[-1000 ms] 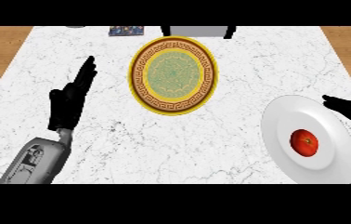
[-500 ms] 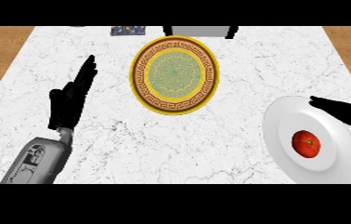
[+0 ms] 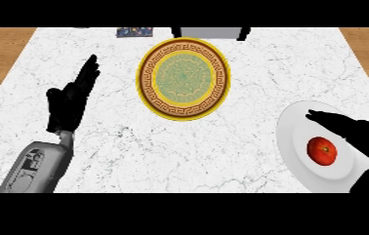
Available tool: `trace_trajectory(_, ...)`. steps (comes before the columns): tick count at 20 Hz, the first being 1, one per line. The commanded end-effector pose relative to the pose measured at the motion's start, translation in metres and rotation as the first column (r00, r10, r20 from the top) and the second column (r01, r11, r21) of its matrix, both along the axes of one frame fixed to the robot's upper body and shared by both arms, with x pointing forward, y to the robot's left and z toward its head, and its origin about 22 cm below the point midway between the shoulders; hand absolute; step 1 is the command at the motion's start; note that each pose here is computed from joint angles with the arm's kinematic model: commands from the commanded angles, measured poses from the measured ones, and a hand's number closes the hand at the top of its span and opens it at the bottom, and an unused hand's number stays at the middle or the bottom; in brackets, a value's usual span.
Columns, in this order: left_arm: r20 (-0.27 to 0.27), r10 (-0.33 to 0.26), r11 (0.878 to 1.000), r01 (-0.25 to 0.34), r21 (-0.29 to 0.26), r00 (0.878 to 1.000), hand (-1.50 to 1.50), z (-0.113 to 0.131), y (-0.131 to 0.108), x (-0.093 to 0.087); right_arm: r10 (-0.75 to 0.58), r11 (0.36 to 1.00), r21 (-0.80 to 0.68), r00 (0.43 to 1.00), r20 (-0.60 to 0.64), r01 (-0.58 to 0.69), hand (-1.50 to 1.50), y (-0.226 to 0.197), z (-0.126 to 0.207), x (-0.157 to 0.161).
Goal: Pick the tomato from the plate and place it in the plate
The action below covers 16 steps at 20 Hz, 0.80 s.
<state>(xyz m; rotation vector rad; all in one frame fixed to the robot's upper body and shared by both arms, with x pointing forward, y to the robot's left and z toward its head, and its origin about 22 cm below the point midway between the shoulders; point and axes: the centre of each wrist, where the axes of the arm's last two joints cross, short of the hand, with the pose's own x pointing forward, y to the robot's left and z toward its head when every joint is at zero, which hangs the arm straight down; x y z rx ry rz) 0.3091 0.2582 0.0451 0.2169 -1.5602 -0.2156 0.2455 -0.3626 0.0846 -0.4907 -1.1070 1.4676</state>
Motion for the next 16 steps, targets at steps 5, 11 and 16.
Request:
trace_trajectory(5, -0.01, -0.004, 1.0, 0.004, 0.011, 1.0, 0.0, -0.004, -0.001, -0.016, 0.008, 0.998, -0.069, 0.998, -0.055, -0.012, -1.5, 0.013, -0.034, 0.016)
trace_trajectory(11, 0.002, 0.0, 1.0, 0.0, 0.001, 1.0, 0.0, -0.008, 0.002, -0.012, -0.008, 0.998, -0.062, 0.997, -0.07, 0.004, -1.5, -0.011, -0.066, 0.022)
trace_trajectory(16, 0.018, -0.016, 1.0, 0.016, -0.001, 1.0, 0.0, -0.024, -0.017, -0.018, 0.024, 0.998, -0.054, 0.999, -0.025, -0.025, 1.5, -0.009, -0.068, 0.025)
